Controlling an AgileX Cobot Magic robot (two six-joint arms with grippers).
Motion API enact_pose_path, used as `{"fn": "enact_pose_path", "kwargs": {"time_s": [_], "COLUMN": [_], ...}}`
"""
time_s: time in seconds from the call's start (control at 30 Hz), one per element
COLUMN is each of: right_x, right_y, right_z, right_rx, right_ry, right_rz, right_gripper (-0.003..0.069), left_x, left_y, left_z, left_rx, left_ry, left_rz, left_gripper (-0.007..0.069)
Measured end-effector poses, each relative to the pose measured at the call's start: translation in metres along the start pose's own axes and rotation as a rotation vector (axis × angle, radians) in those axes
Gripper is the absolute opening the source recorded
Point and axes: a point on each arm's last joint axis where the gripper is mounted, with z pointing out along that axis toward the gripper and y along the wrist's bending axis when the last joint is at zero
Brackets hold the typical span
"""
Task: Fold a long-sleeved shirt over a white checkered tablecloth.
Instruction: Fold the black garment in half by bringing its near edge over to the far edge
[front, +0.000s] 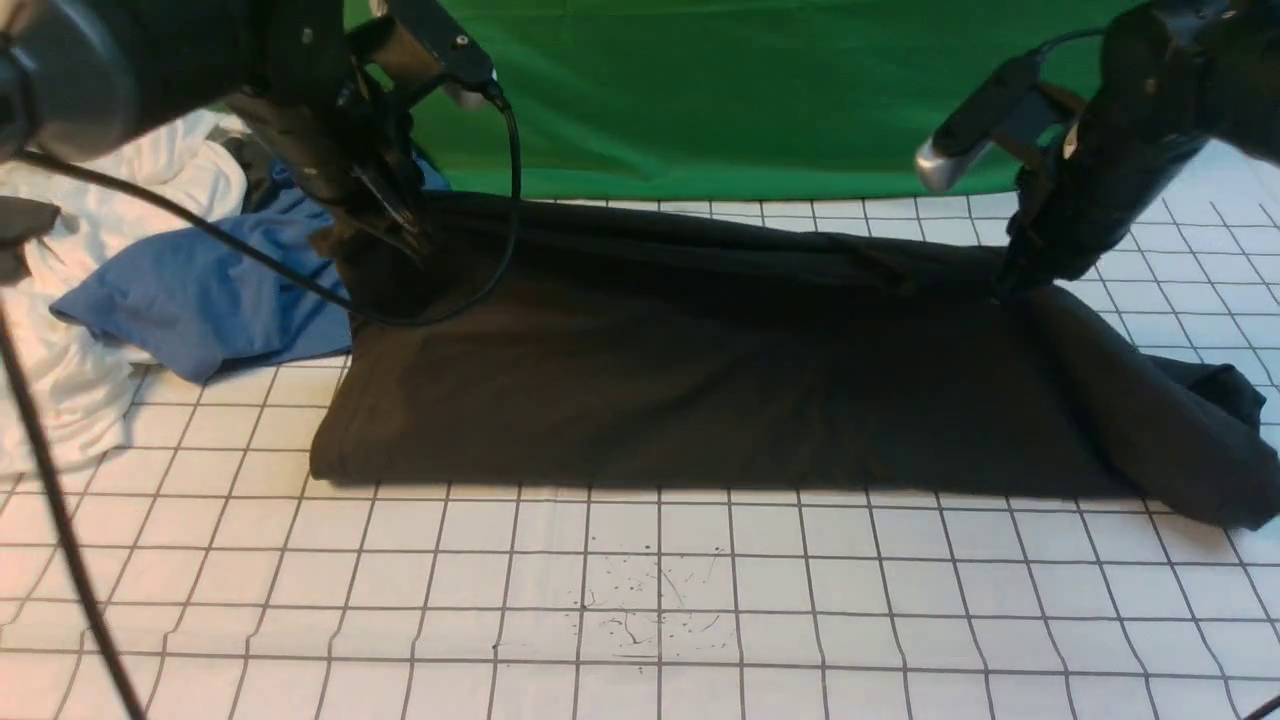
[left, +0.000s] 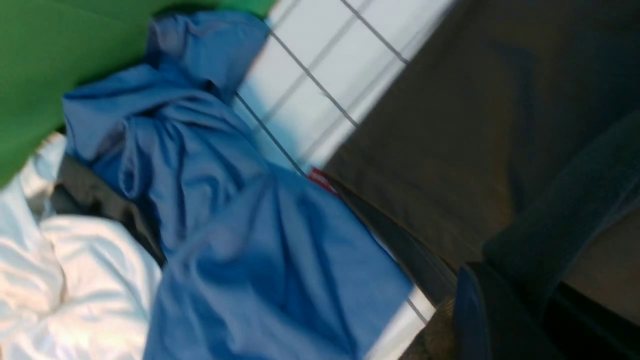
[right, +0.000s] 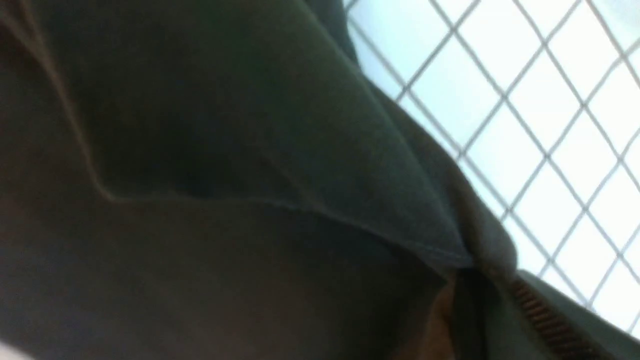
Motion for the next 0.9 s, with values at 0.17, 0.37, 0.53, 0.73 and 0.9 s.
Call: {"fn": "enact_pose_path", "kwargs": {"time_s": [0.17, 0.37, 0.53, 0.73, 0.9], "right_x": [-0.012, -0.020, -0.021, -0.012, 0.000], "right_y": [-0.003, -0.006, -0.014, -0.032, -0.047], "right_z": [0.025, 0.043, 0.045, 0.047, 0.049], "right_rx": [-0.001, 0.019, 0.052, 0.097, 0.127], "right_ry": [0.002, -0.034, -0.081, -0.105, -0.090], "right_rz": [-0.007, -0.009, 0.005, 0.035, 0.091], "right_gripper": [0.0049, 0.0049, 0.0049, 0.0120, 0.0340], "left_x": [-0.001, 0.007, 0.008, 0.009, 0.012], "left_y": [0.010, 0.016, 0.018, 0.022, 0.025], "left_z": [0.031, 0.068, 0.078, 0.087, 0.089], "left_rx": [-0.016, -0.031, -0.048, -0.066, -0.072], "left_ry": [-0.006, -0.024, -0.051, -0.096, -0.093], "left_rz": [-0.012, -0.034, -0.035, -0.062, -0.066], "left_gripper": [-0.0027, -0.0027, -0.0027, 0.0022, 0.0169]}}
